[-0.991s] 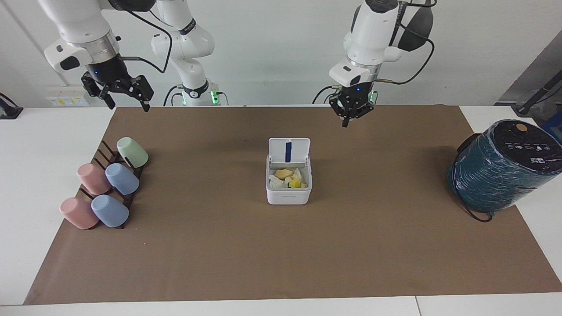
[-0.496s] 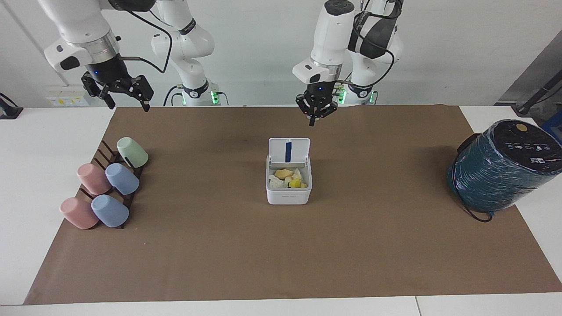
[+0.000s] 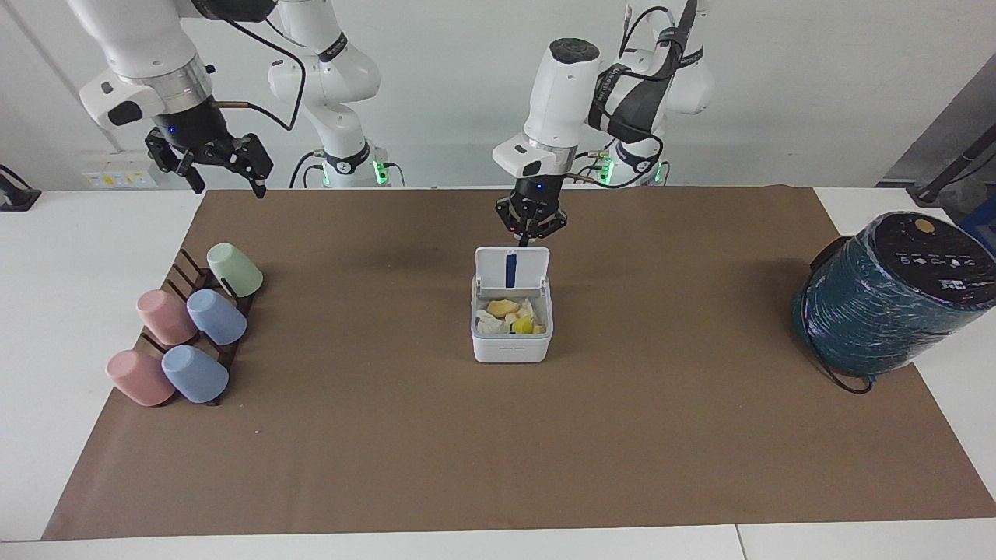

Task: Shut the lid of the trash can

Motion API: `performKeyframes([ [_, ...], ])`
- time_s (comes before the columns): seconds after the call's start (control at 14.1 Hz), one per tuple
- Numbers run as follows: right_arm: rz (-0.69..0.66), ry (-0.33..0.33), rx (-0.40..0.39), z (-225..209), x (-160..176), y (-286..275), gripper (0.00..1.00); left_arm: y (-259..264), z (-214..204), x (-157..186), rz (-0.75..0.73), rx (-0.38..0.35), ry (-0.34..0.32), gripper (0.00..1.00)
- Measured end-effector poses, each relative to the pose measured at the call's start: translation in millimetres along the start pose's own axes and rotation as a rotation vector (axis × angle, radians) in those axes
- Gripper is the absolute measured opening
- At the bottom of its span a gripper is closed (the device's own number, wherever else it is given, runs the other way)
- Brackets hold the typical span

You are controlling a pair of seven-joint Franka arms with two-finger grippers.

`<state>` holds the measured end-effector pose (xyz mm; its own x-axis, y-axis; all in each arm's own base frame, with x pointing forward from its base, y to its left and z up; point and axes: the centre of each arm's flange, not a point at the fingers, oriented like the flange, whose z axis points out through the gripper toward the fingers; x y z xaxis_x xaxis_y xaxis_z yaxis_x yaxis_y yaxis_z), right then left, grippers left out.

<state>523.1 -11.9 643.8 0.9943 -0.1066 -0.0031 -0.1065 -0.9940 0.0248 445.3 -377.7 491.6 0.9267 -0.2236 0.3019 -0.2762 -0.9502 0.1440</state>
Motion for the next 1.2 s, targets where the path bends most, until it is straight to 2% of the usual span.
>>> performKeyframes([
  [0.28, 0.003, 0.001, 0.001, -1, -1, 2, 1.0, -2, 3, 16, -0.027, -0.025, 0.062, 0.01],
  [0.71, 0.003, 0.001, 0.001, -1, -2, 2, 1.0, -22, 33, 37, -0.073, -0.04, 0.128, 0.01],
  [1.2, 0.003, 0.001, 0.001, -1, -2, 2, 1.0, -28, 67, 50, -0.089, -0.039, 0.132, 0.01],
])
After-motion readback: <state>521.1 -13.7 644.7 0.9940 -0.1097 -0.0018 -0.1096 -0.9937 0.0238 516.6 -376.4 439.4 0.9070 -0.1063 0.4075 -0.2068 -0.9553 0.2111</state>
